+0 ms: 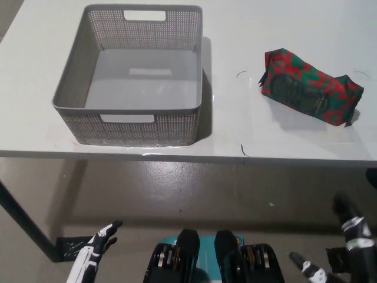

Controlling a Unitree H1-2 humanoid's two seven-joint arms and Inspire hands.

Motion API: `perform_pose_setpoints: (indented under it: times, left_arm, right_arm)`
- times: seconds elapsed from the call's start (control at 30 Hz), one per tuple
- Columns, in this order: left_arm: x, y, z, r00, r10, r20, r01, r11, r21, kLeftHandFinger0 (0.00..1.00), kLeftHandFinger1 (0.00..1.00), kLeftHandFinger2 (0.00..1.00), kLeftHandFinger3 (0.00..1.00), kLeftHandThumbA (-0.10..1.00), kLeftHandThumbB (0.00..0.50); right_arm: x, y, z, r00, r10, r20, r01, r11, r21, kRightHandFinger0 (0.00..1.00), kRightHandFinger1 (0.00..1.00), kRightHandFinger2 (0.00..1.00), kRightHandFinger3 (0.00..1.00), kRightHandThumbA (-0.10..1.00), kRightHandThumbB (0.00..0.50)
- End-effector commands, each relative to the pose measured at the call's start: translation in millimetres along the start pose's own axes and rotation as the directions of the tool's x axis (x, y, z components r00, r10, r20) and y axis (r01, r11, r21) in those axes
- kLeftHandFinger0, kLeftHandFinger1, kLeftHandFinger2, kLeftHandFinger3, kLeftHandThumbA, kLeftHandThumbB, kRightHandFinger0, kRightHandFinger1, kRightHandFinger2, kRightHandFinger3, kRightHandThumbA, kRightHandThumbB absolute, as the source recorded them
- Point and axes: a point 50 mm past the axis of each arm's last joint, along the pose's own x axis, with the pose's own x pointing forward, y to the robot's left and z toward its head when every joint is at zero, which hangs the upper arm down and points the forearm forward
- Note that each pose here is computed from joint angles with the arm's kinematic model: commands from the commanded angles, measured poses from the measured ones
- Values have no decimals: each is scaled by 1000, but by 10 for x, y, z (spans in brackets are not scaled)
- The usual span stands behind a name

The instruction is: Use the right hand to pick up a bag of coffee beans on the right hand side and place it into a container on the left hand side

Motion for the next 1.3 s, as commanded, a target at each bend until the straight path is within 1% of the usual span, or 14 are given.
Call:
perform_pose_setpoints:
  times: [0.0,0.13,0.17,0.23,0.27,0.37,0.4,0.47,0.5,0.67,0.87,0.9,1.0,1.27]
  left_arm:
    - [-14,101,136,996,13,87,-12,1000,-3,1000,1000,1000,1000,1000,153]
    - [-15,87,141,995,18,98,-18,1000,-2,1000,1000,1000,1000,1000,149]
    - [-20,79,141,995,21,99,-20,1000,-4,1000,1000,1000,1000,1000,150]
    - [-33,80,145,995,19,102,-18,1000,-10,1000,1000,1000,1000,1000,155]
    - [-56,84,148,995,18,99,-17,1000,-10,1000,1000,1000,1000,1000,160]
    - [-146,88,129,996,15,85,-16,1000,7,1000,1000,1000,1000,1000,188]
    - [-164,86,121,997,14,82,-15,1000,7,1000,1000,1000,1000,1000,193]
    - [-198,80,106,997,15,71,-16,1000,5,1000,1000,1000,1000,1000,182]
    - [-204,79,97,997,16,71,-16,1000,1,1000,1000,1000,1000,1000,165]
    - [-209,81,88,997,10,75,-10,1000,1,1000,1000,1000,1000,1000,183]
    - [-227,80,60,998,11,64,-11,1000,-2,1000,1000,1000,1000,1000,163]
    - [-231,84,52,998,12,61,-12,1000,-1,1000,1000,1000,1000,1000,173]
    - [-249,88,52,998,14,53,-14,1000,5,1000,1000,1000,1000,1000,188]
    - [-236,99,42,998,22,56,-23,1000,6,1000,1000,1000,1000,1000,177]
  right_arm:
    - [286,-141,287,990,-35,140,38,999,-15,1000,1000,1000,1000,996,210]
    - [630,-393,414,983,56,174,-26,985,-173,1000,1000,1000,1000,1000,285]
    - [705,-457,456,983,89,162,-50,972,-229,1000,1000,1000,1000,1000,323]
    - [955,-636,607,981,153,115,-99,921,-377,1000,1000,1000,1000,1000,439]
    - [1084,-702,664,979,169,118,-99,888,-449,1000,1000,1000,1000,1000,456]
    - [1353,-841,779,974,211,79,-123,790,-600,1000,1000,1000,1000,1000,431]
    - [1461,-891,795,974,217,59,-130,756,-641,1000,1000,1000,1000,1000,439]
    - [1741,-1024,830,972,234,16,-152,679,-718,1000,1000,1000,1000,1000,435]
    - [1897,-1086,843,971,238,1,-158,647,-746,1000,1000,1000,1000,1000,445]
    - [2716,-1309,943,967,229,-115,-221,514,-829,1000,1000,1000,1000,1000,500]
    - [3532,-1283,1055,939,234,-251,-335,469,-817,1000,1000,1000,1000,997,499]
    - [3677,-1285,1048,931,237,-278,-361,481,-799,1000,1000,1000,1000,942,483]
    - [3950,-1284,1026,911,221,-349,-413,471,-779,1000,1000,1000,1000,918,488]
    - [4659,-1193,961,834,134,-535,-545,348,-763,1000,1000,1000,1000,941,491]
